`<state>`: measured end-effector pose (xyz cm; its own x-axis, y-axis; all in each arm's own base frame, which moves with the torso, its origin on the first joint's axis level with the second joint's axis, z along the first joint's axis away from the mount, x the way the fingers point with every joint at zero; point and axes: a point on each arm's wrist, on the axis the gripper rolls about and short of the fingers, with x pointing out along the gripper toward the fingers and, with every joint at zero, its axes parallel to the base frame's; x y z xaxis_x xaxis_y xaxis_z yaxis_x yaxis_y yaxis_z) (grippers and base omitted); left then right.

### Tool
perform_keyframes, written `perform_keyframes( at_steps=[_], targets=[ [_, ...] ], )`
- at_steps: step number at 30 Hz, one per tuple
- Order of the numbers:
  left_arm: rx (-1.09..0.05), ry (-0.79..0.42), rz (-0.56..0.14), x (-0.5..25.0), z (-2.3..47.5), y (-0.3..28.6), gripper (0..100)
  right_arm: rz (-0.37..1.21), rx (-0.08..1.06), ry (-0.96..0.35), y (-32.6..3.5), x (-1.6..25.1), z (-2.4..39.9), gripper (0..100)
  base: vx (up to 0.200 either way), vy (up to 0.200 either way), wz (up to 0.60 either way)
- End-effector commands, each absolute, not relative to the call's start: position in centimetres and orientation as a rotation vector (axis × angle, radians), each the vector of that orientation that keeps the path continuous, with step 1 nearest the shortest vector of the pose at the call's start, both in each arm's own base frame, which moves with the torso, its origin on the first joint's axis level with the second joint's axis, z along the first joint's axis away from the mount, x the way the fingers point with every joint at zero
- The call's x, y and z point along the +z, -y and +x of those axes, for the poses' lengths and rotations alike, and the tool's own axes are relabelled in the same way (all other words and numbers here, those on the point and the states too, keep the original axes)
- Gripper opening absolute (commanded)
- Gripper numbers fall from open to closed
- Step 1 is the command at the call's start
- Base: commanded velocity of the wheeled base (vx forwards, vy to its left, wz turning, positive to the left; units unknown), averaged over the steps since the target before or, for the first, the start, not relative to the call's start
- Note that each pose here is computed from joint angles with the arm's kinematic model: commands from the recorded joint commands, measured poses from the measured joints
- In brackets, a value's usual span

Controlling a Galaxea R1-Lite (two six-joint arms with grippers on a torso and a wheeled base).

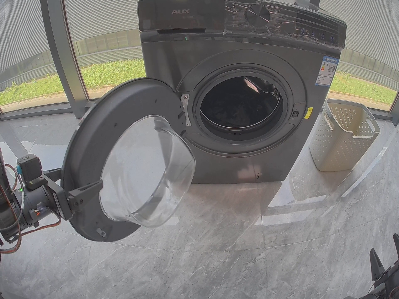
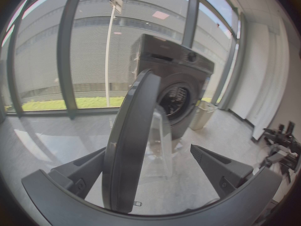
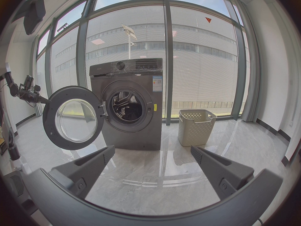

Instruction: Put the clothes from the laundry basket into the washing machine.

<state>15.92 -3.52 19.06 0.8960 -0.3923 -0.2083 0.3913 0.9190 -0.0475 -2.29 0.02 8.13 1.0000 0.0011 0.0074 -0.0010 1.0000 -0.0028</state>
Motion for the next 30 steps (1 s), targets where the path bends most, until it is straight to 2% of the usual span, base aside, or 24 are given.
perform_keyframes(
  at_steps=[1,14,18,21,23,26,30],
  targets=[
    [-0.554,-0.160,-0.014,20.0,13.7,4.7,100,-0.003,0.002,0.006,0.0,7.6,-2.3,100,0.000,0.000,0.00],
    [-0.533,-0.206,0.004,19.3,15.3,5.4,100,-0.003,0.002,0.006,0.0,7.6,-2.3,100,0.000,0.000,0.00],
    [-0.590,-0.191,-0.008,20.4,16.3,6.7,100,-0.003,0.002,0.006,0.0,7.6,-2.3,100,0.000,0.000,0.00],
    [-0.689,-0.168,-0.045,21.8,16.6,8.8,100,-0.003,0.002,0.006,0.0,7.6,-2.3,100,0.000,0.000,0.00],
    [-0.689,-0.168,-0.045,21.8,16.6,8.8,100,-0.003,0.002,0.006,0.0,7.6,-2.3,100,0.000,0.000,0.00],
    [-0.751,-0.161,-0.085,22.5,16.1,10.0,100,-0.003,0.002,0.006,0.0,7.6,-2.3,100,0.000,0.000,0.00],
    [-0.752,-0.172,-0.104,22.3,16.0,10.2,100,-0.003,0.002,0.006,0.0,7.6,-2.3,100,0.000,0.000,0.00]
  ],
)
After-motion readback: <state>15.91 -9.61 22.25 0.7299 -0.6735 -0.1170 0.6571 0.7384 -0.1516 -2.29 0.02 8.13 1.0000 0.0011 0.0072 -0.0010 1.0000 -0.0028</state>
